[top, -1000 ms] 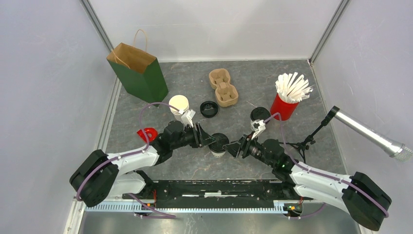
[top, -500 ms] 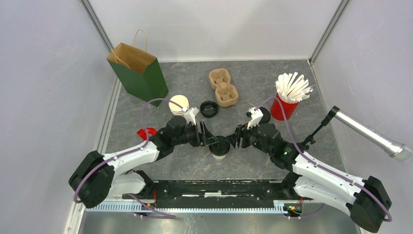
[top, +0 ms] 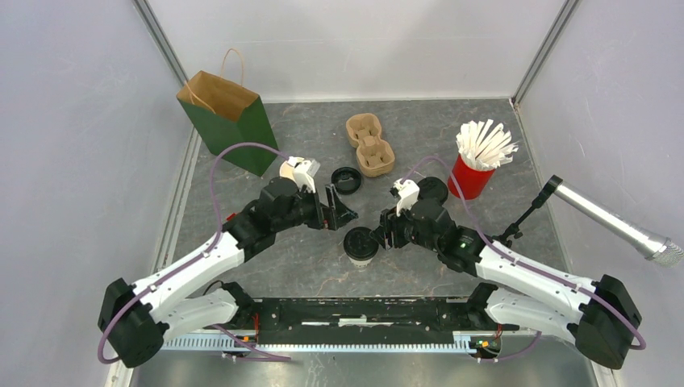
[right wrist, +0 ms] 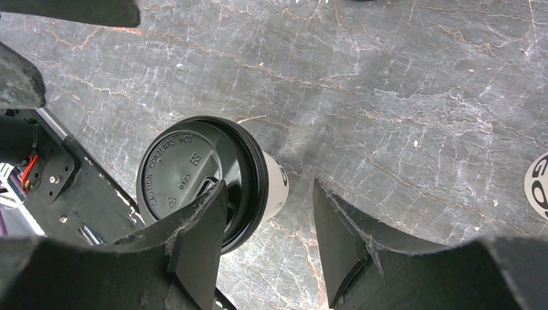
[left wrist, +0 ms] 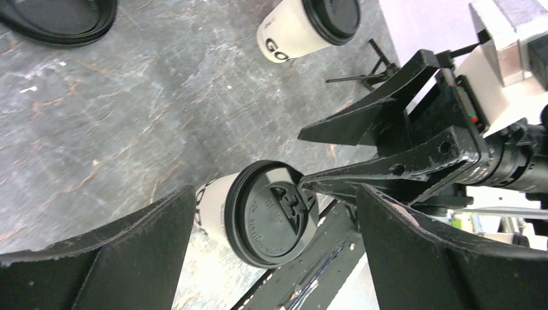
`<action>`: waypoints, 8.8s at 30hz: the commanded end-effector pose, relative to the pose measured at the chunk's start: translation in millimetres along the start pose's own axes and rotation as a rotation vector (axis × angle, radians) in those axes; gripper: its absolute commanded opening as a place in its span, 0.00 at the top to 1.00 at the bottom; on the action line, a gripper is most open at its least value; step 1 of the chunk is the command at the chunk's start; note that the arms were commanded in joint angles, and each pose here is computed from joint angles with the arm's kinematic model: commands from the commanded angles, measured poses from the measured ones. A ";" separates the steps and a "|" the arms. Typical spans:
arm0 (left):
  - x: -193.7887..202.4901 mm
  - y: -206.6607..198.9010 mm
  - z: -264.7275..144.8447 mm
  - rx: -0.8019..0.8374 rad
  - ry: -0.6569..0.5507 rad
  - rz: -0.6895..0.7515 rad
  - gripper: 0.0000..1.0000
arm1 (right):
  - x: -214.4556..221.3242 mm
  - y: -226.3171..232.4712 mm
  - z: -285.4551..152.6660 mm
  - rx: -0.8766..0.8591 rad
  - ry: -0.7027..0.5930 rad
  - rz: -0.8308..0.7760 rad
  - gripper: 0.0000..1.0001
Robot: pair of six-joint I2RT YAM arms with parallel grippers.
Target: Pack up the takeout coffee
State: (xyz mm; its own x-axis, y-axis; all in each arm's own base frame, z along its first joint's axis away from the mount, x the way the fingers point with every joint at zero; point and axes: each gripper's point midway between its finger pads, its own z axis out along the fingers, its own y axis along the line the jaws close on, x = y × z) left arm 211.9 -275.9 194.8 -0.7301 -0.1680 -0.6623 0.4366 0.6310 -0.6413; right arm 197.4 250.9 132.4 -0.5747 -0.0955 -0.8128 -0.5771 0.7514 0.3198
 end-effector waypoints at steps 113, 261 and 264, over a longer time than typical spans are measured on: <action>-179.2 44.6 -164.2 -0.687 -0.466 0.179 0.00 | -154.8 -71.3 -74.7 0.211 -0.335 -0.153 0.02; -287.5 6.5 -245.8 -0.539 -0.537 -0.123 0.98 | -226.6 -74.7 -28.4 0.335 -0.225 -0.072 0.11; -264.3 -16.2 -238.6 -0.430 -0.444 -0.117 0.98 | -223.8 -74.1 -28.5 0.333 -0.235 -0.044 0.11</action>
State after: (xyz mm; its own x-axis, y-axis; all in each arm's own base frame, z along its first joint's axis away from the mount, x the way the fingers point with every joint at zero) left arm 316.0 -21.7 473.3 -0.2809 -0.5590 -0.7801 -0.1259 0.8273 -0.5475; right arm 355.5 203.6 289.6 -0.4255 -0.0539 -0.9034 -0.3816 0.9158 0.1251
